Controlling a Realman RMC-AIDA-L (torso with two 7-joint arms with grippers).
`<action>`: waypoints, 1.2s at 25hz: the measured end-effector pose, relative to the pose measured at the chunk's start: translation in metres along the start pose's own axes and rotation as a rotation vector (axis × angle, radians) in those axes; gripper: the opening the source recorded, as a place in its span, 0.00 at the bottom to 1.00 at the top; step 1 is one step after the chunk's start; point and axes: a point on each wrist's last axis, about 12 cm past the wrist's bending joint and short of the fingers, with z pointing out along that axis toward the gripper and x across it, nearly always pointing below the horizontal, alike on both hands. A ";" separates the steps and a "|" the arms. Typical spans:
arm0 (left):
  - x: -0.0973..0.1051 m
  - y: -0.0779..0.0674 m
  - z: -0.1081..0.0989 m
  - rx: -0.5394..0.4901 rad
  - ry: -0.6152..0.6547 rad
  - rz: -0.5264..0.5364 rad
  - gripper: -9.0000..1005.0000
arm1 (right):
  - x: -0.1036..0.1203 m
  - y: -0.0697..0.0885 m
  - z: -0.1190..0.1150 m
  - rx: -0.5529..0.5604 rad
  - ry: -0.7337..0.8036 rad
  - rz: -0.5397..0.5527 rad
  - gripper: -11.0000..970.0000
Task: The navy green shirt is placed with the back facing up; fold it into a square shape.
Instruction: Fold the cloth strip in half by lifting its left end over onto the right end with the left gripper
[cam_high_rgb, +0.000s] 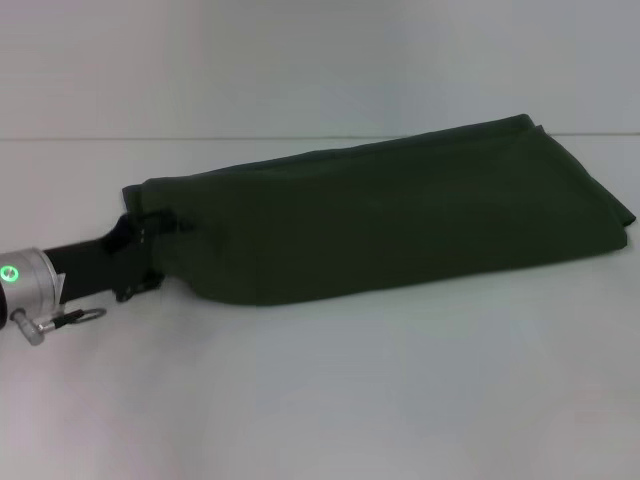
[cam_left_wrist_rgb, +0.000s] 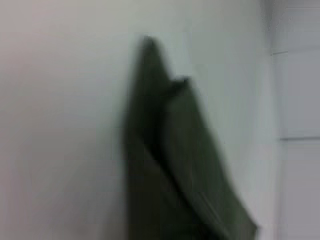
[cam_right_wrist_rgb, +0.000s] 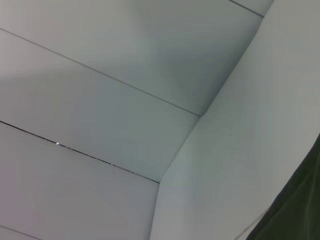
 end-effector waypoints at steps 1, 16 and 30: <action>0.001 -0.003 -0.002 0.032 0.005 0.010 0.69 | 0.000 0.000 0.000 -0.001 -0.001 0.001 0.69; 0.001 0.009 0.006 -0.100 0.011 0.000 0.69 | -0.001 -0.001 0.000 0.005 -0.004 0.007 0.69; 0.003 0.001 0.013 -0.084 0.007 0.031 0.58 | 0.000 -0.002 -0.001 0.005 -0.005 0.010 0.69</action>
